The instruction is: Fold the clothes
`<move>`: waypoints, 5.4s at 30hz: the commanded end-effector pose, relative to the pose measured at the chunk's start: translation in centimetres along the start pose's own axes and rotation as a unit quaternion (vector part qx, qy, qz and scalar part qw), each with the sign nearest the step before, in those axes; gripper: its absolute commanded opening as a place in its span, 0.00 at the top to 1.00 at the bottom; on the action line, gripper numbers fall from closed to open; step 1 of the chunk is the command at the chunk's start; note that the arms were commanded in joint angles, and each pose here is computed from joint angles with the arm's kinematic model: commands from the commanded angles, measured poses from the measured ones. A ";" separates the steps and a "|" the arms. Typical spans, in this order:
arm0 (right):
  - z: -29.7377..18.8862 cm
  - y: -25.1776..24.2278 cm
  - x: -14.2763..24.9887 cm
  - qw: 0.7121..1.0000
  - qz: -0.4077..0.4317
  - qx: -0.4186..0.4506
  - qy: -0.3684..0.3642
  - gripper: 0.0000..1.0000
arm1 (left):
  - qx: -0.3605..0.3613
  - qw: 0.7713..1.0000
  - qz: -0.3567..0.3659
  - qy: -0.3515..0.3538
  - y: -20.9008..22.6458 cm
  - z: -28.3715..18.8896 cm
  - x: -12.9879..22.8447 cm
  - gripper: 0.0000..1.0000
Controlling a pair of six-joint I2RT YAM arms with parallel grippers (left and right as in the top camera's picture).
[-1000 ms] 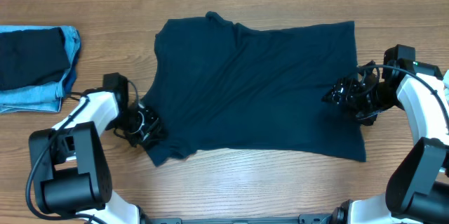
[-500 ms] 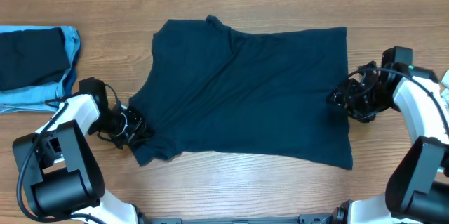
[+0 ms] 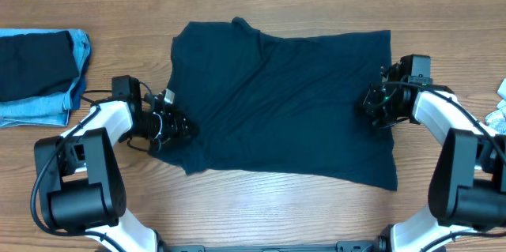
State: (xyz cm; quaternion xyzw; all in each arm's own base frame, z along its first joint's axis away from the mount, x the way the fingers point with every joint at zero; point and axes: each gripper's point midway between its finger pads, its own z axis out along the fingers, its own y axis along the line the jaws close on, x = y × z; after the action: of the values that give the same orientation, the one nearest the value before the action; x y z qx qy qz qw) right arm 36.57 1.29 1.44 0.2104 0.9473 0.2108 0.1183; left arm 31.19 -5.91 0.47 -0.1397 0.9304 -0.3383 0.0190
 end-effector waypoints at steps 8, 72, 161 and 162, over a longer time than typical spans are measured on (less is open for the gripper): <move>0.7 -4.8 -3.1 0.990 0.016 0.119 -0.074 0.85 | 0.059 0.995 0.072 0.026 -2.0 0.4 0.2 0.60; 0.6 -7.0 -7.6 0.998 0.053 0.008 -0.041 0.49 | -0.115 0.942 0.253 -0.191 -12.9 -5.6 -12.1 0.38; -20.6 6.8 -4.8 0.972 -0.059 -0.136 -0.184 0.46 | -0.285 0.917 0.191 -0.202 -3.1 5.1 -21.3 0.96; -20.6 6.8 -4.7 0.972 -0.058 -0.136 -0.183 0.46 | -0.286 0.919 0.176 -0.207 -1.9 4.1 -21.8 0.96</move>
State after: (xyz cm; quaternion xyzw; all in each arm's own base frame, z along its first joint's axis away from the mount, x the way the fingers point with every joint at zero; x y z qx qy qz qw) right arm 36.73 -2.69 21.91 0.1863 0.8861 0.2883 0.3113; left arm 53.83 -10.51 0.42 0.0121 0.9618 -0.0788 0.2620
